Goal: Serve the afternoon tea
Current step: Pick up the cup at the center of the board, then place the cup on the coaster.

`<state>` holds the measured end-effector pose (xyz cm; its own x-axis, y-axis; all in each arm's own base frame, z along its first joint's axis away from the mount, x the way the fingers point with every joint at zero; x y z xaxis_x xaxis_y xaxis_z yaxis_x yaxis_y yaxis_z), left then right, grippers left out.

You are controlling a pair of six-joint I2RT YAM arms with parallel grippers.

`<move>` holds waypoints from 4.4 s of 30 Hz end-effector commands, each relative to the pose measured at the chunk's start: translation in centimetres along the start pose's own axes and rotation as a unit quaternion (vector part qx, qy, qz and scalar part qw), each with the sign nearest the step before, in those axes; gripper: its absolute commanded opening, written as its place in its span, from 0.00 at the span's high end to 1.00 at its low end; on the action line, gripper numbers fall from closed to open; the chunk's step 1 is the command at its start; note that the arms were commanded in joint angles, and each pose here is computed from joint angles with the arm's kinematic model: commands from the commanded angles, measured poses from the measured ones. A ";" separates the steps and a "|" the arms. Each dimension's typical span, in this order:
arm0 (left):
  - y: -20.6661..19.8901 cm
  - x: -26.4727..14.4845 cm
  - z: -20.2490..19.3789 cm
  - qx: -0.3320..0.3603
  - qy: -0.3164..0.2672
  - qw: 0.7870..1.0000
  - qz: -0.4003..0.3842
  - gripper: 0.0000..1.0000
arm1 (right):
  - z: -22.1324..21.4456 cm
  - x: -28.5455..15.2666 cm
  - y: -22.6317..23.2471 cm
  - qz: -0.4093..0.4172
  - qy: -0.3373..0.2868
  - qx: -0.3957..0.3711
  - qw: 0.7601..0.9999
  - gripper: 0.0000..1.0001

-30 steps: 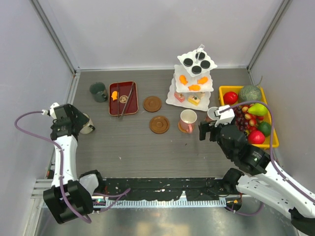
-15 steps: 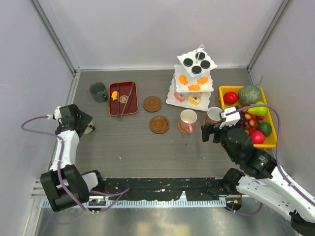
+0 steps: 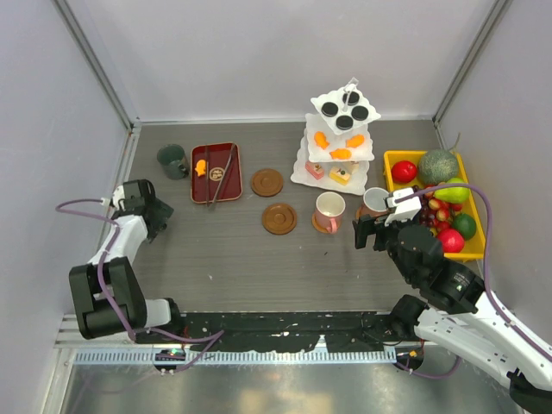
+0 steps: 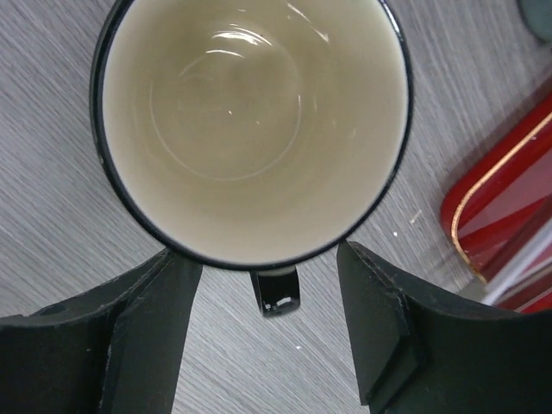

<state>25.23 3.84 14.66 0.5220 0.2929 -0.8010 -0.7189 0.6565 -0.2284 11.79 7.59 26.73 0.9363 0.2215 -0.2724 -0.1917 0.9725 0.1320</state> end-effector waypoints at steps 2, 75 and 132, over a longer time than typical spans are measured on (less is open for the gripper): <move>-1.2 0.9 1.8 -0.004 -0.037 0.999 0.000 0.34 | 1.2 -0.3 -0.1 -0.004 -0.026 0.008 1.000 0.04; -26.3 -1.7 -4.7 0.635 -0.010 0.639 -0.435 1.00 | 1.8 -4.4 -3.9 -0.035 -0.125 0.011 0.991 0.04; -21.4 -10.4 1.3 0.498 -0.142 0.787 -0.336 0.01 | 1.8 -5.1 -4.4 -0.037 -0.138 0.031 0.989 0.04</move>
<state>35.78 -14.81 25.60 0.6405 -0.4888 -0.5923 0.6515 0.7542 0.0822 8.51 2.32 28.49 0.9895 0.1340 -0.0544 -0.1256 0.9826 0.1367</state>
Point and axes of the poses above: each gripper's point midway between its finger pads, its own x axis out along the fingers, its own y axis along the line the jaws close on, z = x × y, the point moved 10 cm from there along -x, back along the fingers, and after that the axes turned 8 degrees about x, right-handed, at the moved point
